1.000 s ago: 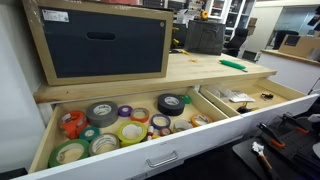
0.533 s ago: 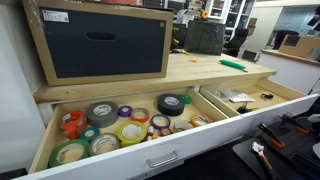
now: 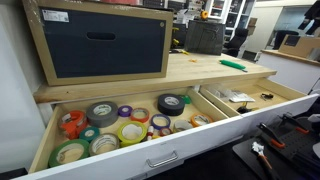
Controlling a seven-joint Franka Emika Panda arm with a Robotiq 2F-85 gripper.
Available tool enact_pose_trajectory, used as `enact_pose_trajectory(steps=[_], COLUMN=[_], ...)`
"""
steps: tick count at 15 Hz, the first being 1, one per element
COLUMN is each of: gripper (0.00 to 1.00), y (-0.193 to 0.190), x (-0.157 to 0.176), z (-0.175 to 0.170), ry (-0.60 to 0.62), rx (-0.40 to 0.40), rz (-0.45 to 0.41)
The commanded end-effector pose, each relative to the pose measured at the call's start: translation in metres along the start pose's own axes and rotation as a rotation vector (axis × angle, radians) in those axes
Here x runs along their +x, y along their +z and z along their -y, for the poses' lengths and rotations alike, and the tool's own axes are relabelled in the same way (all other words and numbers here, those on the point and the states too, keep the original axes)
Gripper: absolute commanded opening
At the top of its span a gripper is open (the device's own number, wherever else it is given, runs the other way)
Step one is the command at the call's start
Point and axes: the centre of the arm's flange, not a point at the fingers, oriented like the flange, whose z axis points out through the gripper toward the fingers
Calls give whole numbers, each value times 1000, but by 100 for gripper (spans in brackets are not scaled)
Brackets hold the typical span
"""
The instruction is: Pick up the small green tape and put it on the left side of the open drawer.
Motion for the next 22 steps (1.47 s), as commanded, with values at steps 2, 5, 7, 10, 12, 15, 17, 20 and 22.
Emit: enact_pose_trajectory(steps=[2, 5, 7, 10, 12, 15, 17, 20, 22], gripper=[100, 100, 100, 100, 100, 100, 100, 100, 100], y=[26, 48, 64, 87, 100, 113, 122, 133, 139], x=[53, 76, 93, 121, 139, 160, 174, 194, 207], z=[8, 11, 8, -1, -12, -41, -61, -93, -109], ry=[46, 56, 65, 76, 81, 92, 107, 123, 134], rx=[-20, -57, -73, -93, -98, -114, -122, -129, -129], rz=[44, 83, 112, 156, 187, 226, 245, 267, 277])
